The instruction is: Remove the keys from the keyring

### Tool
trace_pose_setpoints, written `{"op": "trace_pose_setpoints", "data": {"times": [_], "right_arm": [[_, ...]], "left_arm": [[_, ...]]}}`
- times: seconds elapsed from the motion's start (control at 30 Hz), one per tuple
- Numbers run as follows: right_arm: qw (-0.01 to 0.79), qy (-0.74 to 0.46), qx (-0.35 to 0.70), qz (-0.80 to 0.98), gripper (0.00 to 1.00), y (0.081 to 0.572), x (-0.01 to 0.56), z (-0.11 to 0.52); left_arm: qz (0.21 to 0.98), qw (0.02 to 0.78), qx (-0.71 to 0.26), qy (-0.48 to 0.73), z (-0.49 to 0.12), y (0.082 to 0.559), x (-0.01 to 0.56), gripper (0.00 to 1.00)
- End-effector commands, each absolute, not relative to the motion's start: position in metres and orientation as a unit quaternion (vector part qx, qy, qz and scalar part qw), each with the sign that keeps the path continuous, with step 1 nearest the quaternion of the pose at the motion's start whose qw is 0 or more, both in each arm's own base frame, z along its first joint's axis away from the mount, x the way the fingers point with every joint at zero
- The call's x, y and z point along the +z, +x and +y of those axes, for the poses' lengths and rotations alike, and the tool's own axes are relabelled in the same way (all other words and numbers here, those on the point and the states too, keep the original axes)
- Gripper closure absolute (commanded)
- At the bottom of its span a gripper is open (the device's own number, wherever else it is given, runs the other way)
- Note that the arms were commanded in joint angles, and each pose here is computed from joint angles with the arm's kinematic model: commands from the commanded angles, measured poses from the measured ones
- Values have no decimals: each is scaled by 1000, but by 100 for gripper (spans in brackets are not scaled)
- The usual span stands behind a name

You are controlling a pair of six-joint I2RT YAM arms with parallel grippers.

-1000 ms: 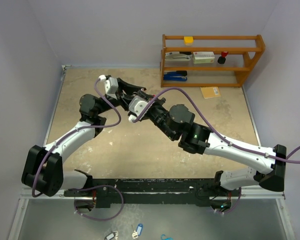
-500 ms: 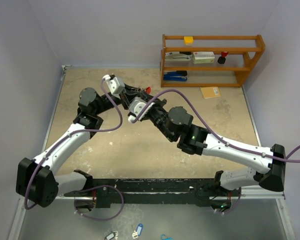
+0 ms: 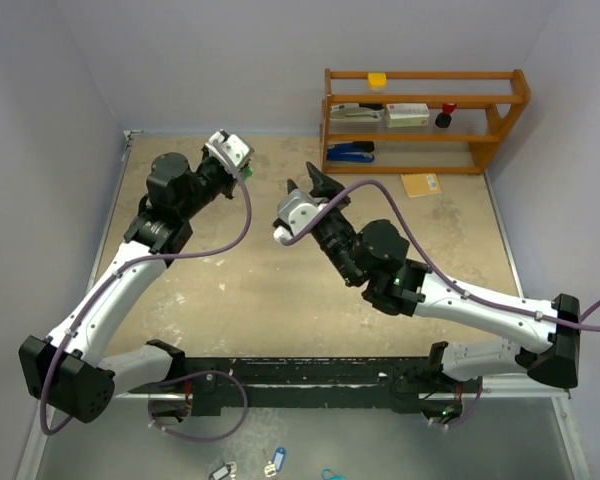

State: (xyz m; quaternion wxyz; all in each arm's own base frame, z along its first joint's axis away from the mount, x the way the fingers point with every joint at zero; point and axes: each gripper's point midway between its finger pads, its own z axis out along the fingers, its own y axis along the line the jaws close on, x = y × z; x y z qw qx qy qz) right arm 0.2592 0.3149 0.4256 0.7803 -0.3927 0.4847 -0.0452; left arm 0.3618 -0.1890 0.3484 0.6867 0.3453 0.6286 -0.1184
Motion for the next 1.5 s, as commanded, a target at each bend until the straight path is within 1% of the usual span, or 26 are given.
{"op": "trace_pose_setpoints", "data": {"times": [0.0,0.03,0.13,0.27,0.33,0.37,0.47,0.63,0.7,0.83,0.97,1.13,1.33,1.37,1.4,1.43,1.47], "right_arm": [[823,-302,-65,477,47,261,457,286],[823,-299,-67,478,46,262,454,285],[827,-288,-35,482,34,260,446,292],[824,-300,35,480,28,253,427,313],[835,-294,58,462,20,248,424,316],[840,-291,68,453,17,246,423,316],[846,-277,115,441,15,242,433,314],[834,-275,188,441,15,252,426,302],[832,-274,206,437,14,256,427,298],[827,-291,242,416,15,249,432,302],[818,-313,273,397,19,239,438,311],[804,-325,310,390,19,230,439,322],[795,-332,326,388,18,232,433,334],[793,-332,328,391,21,233,430,337],[798,-326,331,383,27,233,442,337],[799,-324,332,382,36,235,445,339],[798,-324,334,383,43,237,445,342]], "left_arm": [[614,711,-37,341,-166,368,393,100],[613,711,-39,342,-166,367,395,100],[602,717,-51,346,-171,360,403,100],[580,728,-77,357,-180,347,412,100],[564,732,-96,371,-187,338,420,100],[556,733,-106,377,-190,334,424,100],[536,737,-135,389,-198,319,434,100],[502,749,-177,394,-207,297,448,100],[493,749,-188,399,-211,291,449,100],[479,743,-210,418,-219,282,450,100],[470,745,-220,418,-221,279,452,100],[470,746,-221,417,-222,279,453,100],[456,748,-236,421,-224,268,455,100],[456,749,-236,419,-224,268,455,100],[456,750,-237,417,-223,267,455,100],[457,750,-237,414,-223,268,454,100],[459,750,-238,413,-223,268,453,100]]}}
